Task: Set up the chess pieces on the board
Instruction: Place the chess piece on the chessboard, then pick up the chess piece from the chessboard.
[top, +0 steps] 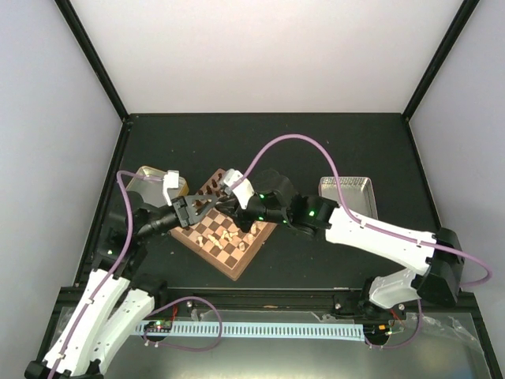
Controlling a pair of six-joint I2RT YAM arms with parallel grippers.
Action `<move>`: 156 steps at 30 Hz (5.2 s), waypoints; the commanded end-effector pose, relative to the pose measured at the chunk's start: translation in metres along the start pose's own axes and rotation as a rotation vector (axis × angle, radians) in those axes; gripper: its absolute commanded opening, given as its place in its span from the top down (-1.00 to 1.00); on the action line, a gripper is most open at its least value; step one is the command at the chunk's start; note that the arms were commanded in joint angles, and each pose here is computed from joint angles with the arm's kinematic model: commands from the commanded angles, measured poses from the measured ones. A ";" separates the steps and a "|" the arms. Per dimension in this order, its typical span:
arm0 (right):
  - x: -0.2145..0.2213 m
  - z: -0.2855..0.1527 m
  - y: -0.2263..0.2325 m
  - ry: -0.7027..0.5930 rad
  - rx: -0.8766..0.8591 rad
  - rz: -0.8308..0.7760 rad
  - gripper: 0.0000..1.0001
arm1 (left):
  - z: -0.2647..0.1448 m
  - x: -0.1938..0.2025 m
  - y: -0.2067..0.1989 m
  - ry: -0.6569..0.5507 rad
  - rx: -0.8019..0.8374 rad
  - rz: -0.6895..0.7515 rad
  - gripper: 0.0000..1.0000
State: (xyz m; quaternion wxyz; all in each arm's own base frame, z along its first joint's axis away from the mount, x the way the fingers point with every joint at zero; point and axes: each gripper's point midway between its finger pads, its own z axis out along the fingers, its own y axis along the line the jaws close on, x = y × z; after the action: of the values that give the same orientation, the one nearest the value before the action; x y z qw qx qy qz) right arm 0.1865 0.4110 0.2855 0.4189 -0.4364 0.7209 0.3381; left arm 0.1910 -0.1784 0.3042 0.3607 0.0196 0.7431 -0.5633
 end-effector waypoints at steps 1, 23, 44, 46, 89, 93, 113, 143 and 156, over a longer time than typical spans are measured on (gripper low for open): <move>-0.017 -0.020 -0.001 -0.103 0.015 -0.073 0.98 | -0.005 0.002 -0.021 0.063 0.020 0.051 -0.10; -0.007 -0.030 0.017 -0.094 -0.090 -0.147 0.98 | 0.003 0.016 -0.027 0.238 0.064 0.081 0.33; 0.050 -0.033 -0.055 -0.014 0.272 0.206 -0.18 | -0.012 0.024 0.086 0.199 -0.480 0.133 0.95; 0.061 -0.038 -0.068 -0.015 0.339 0.274 -0.19 | -0.013 0.030 0.098 0.211 -0.540 0.138 0.96; 0.145 -0.075 -0.154 -0.015 0.683 0.820 -0.24 | 0.049 0.184 0.163 0.560 -0.694 0.489 0.89; 0.147 -0.073 -0.153 -0.010 0.678 0.822 -0.24 | 0.048 0.184 0.168 0.559 -0.719 0.496 0.84; 0.127 -0.077 -0.143 -0.038 0.599 0.800 -0.25 | 0.049 0.118 0.113 0.313 -0.624 0.525 -0.27; 0.145 0.050 -0.065 0.579 0.365 0.379 0.07 | -0.045 0.010 0.137 -0.077 -0.767 0.188 0.06; 0.184 0.089 -0.041 0.791 0.303 0.254 0.11 | -0.051 0.006 0.131 -0.123 -0.743 0.194 0.07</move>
State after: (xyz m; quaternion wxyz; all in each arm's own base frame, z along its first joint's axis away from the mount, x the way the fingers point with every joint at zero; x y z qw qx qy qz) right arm 0.2057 0.4101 0.0798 0.1417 -0.3528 0.9191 0.1038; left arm 0.2183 -0.0901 0.1994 0.4401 -0.0778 0.8681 -0.2162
